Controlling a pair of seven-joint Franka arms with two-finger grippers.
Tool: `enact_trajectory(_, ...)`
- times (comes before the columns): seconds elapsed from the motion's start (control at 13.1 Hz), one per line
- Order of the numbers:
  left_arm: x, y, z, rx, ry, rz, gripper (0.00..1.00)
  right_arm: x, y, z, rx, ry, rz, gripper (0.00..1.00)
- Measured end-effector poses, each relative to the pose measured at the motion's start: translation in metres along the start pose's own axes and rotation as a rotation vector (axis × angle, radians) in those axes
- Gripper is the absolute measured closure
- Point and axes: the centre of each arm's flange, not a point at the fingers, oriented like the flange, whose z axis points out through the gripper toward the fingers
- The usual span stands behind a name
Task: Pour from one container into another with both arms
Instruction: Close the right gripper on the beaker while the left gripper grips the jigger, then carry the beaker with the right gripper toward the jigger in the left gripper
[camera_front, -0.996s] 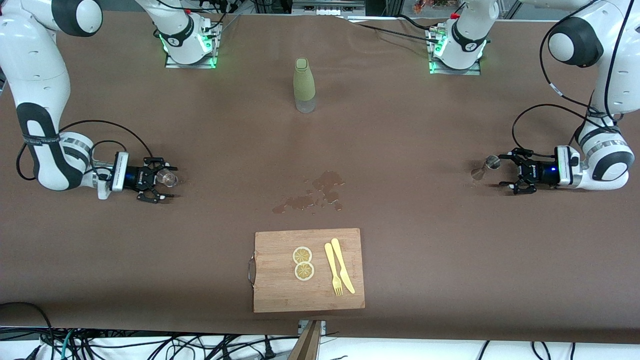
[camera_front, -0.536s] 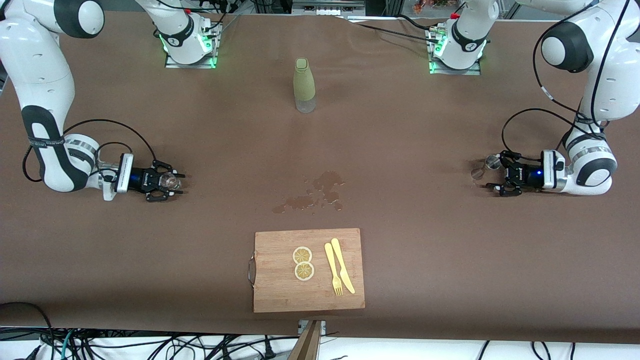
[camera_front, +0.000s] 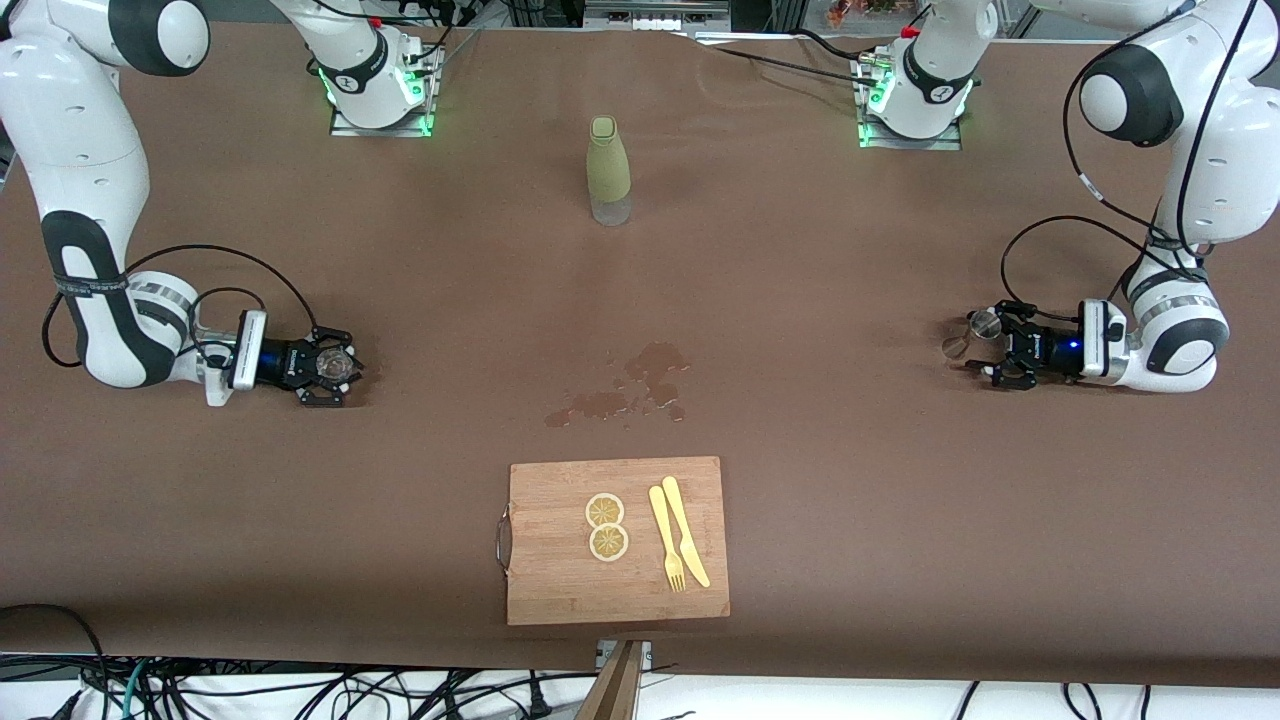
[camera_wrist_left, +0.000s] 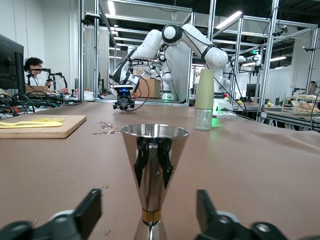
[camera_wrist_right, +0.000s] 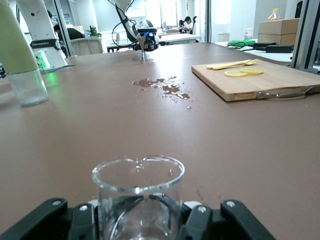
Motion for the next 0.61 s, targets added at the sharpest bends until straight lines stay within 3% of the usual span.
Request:
enact_trajectory(0.08,0.0,0.0,0.0,-0.001,0.001,0.0,0.24,0.009,0.007,0.005,0.007,0.007,0.009,0.86)
enact_trajectory(0.31,-0.002,0.002,-0.001,0.001,0.0,-0.005,0.52,0.04,0.028,0.026,0.034,0.024,0.047,0.86)
enact_trajectory(0.38,-0.003,0.003,-0.001,0.002,0.0,-0.007,0.52,0.05,0.034,0.035,0.048,0.026,0.065,0.86)
enact_trajectory(0.61,-0.005,0.005,-0.003,0.004,-0.001,-0.01,0.79,0.082,0.049,0.07,0.097,0.043,0.095,0.86)
